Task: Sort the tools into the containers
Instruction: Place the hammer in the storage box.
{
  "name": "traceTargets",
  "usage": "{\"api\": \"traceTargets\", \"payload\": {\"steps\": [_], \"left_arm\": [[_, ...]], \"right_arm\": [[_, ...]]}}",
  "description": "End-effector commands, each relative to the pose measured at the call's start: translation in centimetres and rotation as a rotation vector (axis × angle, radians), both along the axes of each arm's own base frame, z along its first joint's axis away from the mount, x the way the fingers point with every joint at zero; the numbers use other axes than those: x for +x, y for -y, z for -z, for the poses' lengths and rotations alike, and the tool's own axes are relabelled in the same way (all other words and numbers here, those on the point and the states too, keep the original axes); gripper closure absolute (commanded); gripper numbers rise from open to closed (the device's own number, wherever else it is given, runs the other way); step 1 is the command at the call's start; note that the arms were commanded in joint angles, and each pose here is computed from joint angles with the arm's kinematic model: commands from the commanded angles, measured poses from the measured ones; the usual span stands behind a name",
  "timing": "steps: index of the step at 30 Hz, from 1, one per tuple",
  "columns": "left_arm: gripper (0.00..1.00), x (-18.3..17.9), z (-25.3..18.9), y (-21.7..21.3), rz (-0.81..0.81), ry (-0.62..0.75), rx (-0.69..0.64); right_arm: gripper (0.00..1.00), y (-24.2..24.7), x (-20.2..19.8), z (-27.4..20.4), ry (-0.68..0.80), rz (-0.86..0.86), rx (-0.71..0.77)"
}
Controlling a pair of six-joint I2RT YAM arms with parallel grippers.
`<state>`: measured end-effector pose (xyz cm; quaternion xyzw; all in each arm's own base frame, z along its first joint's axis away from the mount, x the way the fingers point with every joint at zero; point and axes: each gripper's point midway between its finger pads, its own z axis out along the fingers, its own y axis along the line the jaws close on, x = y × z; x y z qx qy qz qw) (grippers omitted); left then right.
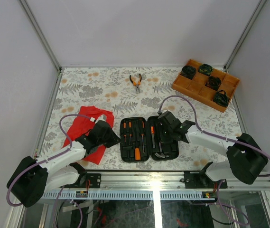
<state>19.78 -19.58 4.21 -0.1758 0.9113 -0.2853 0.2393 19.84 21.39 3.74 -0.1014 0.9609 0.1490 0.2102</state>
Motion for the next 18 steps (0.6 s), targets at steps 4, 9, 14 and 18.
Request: {"api": "traceTargets", "payload": {"steps": [4,9,14,18], "left_arm": [[0.98,-1.2,1.4,-0.5,0.037,-0.049,0.067],[0.98,-1.2,1.4,-0.4,0.041,-0.047,0.067],[0.99,-1.2,1.5,-0.2,0.050,-0.050,0.062],[0.99,-1.2,1.5,-0.2,0.053,-0.048,0.064]], "right_arm": [[0.92,-0.1,-0.3,1.1,-0.040,-0.020,-0.062],[0.92,-0.4,-1.4,2.5,-0.106,-0.066,-0.103],[0.97,0.1,-3.0,5.2,-0.201,-0.101,-0.178],[1.00,0.5,-4.1,7.0,-0.245,-0.116,-0.229]]}}
